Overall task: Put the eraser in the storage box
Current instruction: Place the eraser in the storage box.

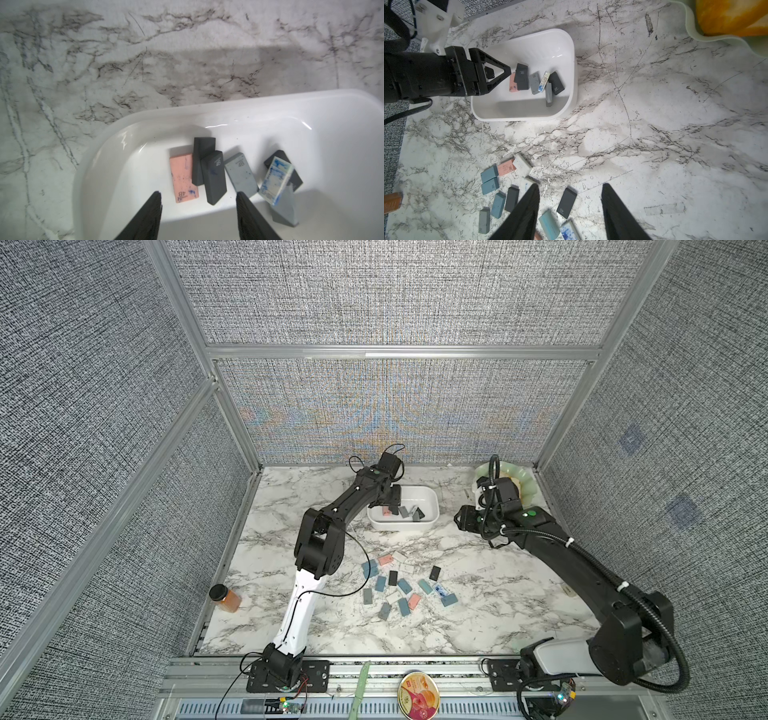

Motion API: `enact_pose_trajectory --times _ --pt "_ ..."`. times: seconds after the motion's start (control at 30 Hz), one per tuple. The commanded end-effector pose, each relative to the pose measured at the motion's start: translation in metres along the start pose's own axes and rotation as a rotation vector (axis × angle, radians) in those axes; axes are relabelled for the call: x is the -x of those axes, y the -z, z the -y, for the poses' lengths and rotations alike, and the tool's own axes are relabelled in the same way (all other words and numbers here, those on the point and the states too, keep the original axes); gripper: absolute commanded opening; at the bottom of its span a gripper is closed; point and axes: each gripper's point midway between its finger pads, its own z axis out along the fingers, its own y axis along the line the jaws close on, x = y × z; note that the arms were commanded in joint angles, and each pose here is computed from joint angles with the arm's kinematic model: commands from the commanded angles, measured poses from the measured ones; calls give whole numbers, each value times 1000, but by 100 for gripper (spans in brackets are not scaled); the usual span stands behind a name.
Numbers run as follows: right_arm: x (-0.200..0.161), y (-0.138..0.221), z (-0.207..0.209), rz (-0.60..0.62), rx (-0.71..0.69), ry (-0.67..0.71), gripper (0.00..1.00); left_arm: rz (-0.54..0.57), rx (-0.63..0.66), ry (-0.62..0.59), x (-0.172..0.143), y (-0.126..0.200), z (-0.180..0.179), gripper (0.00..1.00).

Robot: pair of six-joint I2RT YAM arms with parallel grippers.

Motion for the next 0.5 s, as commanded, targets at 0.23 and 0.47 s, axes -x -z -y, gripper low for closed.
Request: enact_pose_trajectory --times 0.23,0.47 --pt "-88 13 11 -181 -51 75 55 141 -135 8 20 80 20 59" --pt "-148 7 17 -250 -71 6 62 198 -176 15 7 124 21 59"
